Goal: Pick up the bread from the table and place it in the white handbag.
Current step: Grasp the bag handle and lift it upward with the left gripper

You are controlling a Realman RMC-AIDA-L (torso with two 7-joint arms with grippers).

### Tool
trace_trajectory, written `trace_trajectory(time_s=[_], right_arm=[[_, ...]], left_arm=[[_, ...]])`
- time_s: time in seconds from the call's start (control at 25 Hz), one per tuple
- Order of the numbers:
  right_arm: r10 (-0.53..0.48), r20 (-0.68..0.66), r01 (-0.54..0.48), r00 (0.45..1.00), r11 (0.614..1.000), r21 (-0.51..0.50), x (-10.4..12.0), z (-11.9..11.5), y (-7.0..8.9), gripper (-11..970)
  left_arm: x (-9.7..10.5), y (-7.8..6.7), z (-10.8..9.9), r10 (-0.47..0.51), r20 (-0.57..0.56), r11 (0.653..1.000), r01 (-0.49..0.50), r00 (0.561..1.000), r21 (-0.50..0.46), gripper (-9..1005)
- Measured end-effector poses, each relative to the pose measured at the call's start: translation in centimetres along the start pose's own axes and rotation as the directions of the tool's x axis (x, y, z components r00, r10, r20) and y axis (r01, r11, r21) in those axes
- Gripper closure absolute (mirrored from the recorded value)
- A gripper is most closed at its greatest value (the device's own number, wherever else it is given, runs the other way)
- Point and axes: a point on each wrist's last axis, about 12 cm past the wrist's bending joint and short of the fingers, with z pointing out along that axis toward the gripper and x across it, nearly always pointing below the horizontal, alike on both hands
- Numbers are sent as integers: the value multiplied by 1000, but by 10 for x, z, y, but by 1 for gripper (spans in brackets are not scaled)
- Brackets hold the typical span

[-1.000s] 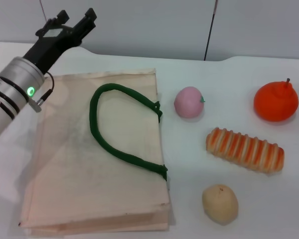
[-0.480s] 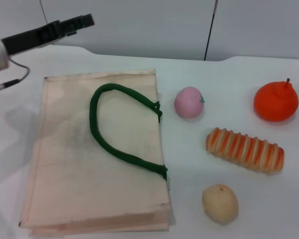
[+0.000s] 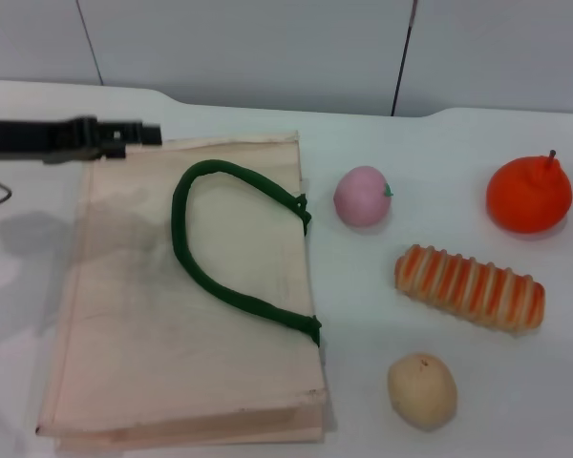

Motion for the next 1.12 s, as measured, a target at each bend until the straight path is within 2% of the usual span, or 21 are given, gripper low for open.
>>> trace_trajectory(time_s=[0.04, 0.08, 0.32, 0.48, 0.68, 1.12], right_arm=[[0, 0, 0, 1000, 1000, -1, 0, 0, 0, 78], [0, -1, 0, 1000, 1000, 0, 0, 0, 0, 78], [0, -8, 0, 1000, 1000, 0, 0, 2, 1, 78], [3, -17, -3, 1000, 1000, -2, 1, 4, 3, 78], [7, -17, -7, 1000, 1000, -4, 1, 4, 4, 78], [2, -16, -2, 1000, 1000, -5, 0, 5, 4, 78]], left_arm=[[0, 0, 0, 0, 0, 1000, 0, 1000, 0, 106], [1, 2, 5, 10, -56, 999, -12, 998, -46, 106], [-3, 1, 22, 30, -108, 992, -43, 994, -119, 106], [-6, -5, 39, 54, -139, 992, -69, 989, -108, 106], [-1, -7, 56, 60, -173, 990, -81, 983, -119, 106], [5, -11, 70, 44, -158, 993, -61, 986, -104, 106]])
